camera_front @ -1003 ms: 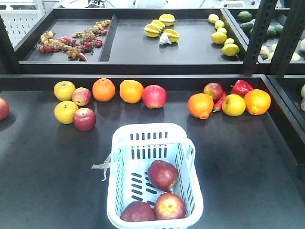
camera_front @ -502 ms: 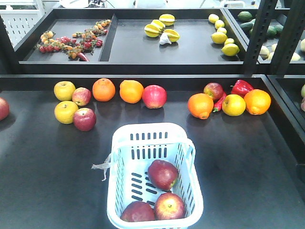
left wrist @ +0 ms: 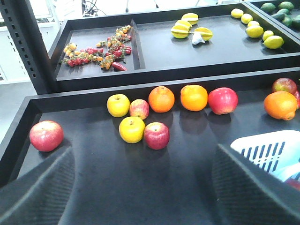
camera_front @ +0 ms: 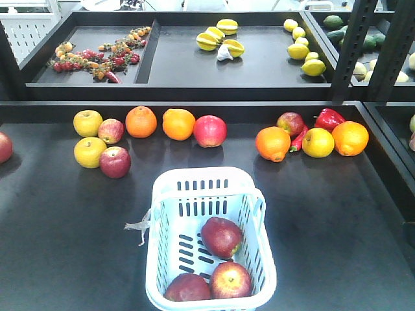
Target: Pick three apples into basket with both arms
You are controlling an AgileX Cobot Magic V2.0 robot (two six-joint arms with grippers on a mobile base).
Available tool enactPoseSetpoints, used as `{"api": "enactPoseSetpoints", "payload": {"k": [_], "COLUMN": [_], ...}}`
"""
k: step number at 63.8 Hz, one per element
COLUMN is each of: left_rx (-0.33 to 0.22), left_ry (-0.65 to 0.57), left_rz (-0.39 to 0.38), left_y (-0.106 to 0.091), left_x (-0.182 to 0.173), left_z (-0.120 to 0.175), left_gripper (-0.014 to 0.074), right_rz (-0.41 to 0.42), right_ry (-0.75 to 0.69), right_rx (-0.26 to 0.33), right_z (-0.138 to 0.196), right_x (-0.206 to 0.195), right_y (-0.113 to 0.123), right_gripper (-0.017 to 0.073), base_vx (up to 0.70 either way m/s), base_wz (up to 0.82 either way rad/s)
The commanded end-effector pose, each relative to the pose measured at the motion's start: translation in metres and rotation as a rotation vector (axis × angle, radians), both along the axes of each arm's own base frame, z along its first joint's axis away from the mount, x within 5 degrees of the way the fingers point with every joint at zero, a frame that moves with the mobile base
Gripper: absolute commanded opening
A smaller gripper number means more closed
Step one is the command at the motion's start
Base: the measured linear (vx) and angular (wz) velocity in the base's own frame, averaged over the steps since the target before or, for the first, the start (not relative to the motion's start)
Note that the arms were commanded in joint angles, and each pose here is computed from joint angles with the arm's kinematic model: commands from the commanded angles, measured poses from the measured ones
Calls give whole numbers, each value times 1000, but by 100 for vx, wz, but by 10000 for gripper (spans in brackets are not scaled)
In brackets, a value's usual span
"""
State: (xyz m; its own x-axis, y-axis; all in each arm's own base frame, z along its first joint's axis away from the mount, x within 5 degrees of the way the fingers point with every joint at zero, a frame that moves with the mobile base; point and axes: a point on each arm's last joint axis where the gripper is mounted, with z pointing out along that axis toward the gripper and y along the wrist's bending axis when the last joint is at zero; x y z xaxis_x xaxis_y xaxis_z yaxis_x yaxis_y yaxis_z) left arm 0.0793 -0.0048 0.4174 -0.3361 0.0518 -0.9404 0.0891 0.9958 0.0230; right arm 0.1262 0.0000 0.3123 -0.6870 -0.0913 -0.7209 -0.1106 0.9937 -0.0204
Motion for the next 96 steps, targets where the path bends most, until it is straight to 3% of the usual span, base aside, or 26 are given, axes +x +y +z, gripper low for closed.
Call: {"api": "enactPoseSetpoints", "payload": {"k": [1,12,20,39,96], "left_rx": [-19,-13,-5,2,1], "left_ry": [-95,-63,-19,10,9], "left_rz": [-11,-2,11,19,19], "left_y": [-1,0,2,2,2], "left_x": [0,-1,-2,-3,-3], "left_z": [14,11,8,5,5], "left_gripper": [569,517,413,-10,-8], "right_rz": [-21,-22,-18,-19,-19], "right_ry": [-106,-119,-140,-150,-148], "right_rx": [-5,-7,-19,-21,-20], "right_z": [15,16,17,18,18], "right_x": [5,5,6,7,7], "right_y": [-2,-2,-3,-3,-3], "right_gripper": [573,498,388,0,-9], "base_vx": [0,0,0,0,0], "base_wz": [0,0,0,0,0]}}
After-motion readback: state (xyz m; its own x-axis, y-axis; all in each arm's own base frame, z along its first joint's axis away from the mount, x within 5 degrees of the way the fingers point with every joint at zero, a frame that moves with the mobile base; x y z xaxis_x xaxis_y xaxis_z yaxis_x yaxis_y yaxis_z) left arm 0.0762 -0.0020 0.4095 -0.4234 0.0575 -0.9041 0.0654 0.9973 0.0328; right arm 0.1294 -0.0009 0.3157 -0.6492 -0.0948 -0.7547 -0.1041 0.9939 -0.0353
